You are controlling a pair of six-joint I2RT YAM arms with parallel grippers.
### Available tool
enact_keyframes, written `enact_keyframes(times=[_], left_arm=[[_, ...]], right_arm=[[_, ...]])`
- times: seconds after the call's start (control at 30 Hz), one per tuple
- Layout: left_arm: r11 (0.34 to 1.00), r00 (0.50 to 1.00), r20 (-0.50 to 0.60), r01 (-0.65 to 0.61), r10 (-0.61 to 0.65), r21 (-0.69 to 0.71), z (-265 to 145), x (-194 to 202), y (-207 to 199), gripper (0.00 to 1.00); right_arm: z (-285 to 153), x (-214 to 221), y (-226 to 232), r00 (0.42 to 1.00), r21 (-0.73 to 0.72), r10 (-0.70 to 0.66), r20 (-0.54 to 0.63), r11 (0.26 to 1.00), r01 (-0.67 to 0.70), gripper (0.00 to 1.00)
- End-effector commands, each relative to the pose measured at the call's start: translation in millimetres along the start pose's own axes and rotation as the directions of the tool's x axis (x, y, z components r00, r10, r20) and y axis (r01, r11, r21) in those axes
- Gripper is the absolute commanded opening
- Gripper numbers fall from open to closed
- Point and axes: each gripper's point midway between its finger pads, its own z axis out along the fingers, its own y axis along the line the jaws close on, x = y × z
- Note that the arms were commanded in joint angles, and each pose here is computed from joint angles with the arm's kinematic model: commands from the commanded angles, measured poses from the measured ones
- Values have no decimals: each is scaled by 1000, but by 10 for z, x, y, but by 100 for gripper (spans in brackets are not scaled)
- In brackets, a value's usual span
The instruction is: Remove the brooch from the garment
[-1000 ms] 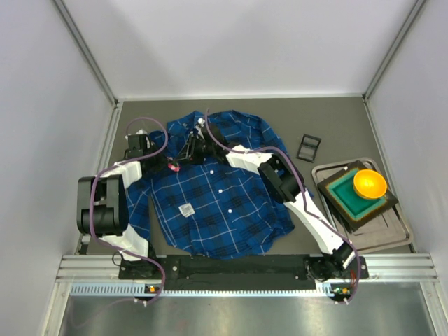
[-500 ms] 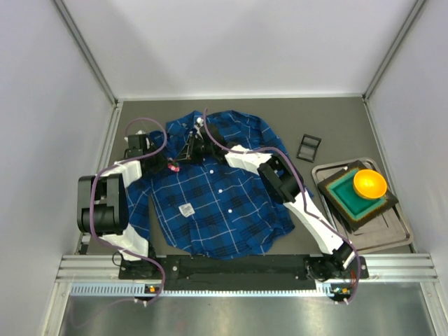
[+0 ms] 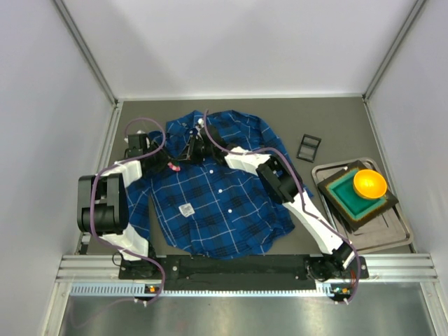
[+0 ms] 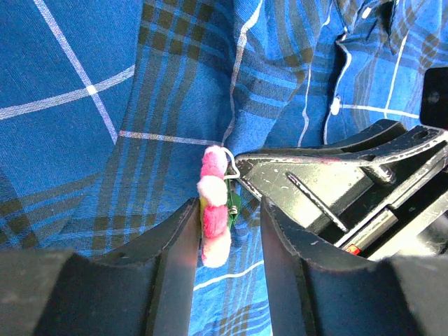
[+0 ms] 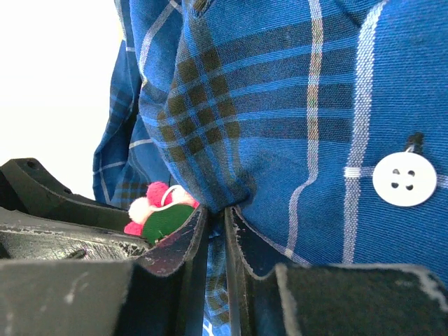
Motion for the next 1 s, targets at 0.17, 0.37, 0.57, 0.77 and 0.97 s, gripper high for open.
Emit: enact_keyframes(times=[0.17, 0.37, 0.57, 0.77, 0.97], left_arm=[[998, 997, 63, 48, -50, 38, -61, -224, -85, 40], [999, 995, 84, 45, -46, 17, -74, -236, 7, 32], [999, 996, 84, 37, -38, 11, -62, -230, 46, 19], [1000, 996, 86, -22, 21, 20, -77, -226, 38, 0], [989, 982, 128, -145, 139, 38, -137, -258, 12, 0]], right_arm=[[126, 298, -242, 999, 14, 31, -32, 999, -30, 13], [119, 285, -235, 999, 4, 27, -25, 1000, -27, 14], [120, 282, -232, 1000, -1, 22, -22, 1000, -22, 15], [77, 229, -112, 1000, -23, 11, -23, 1000, -11, 27], [-43, 103, 61, 998, -67, 54, -31, 996, -56, 37]])
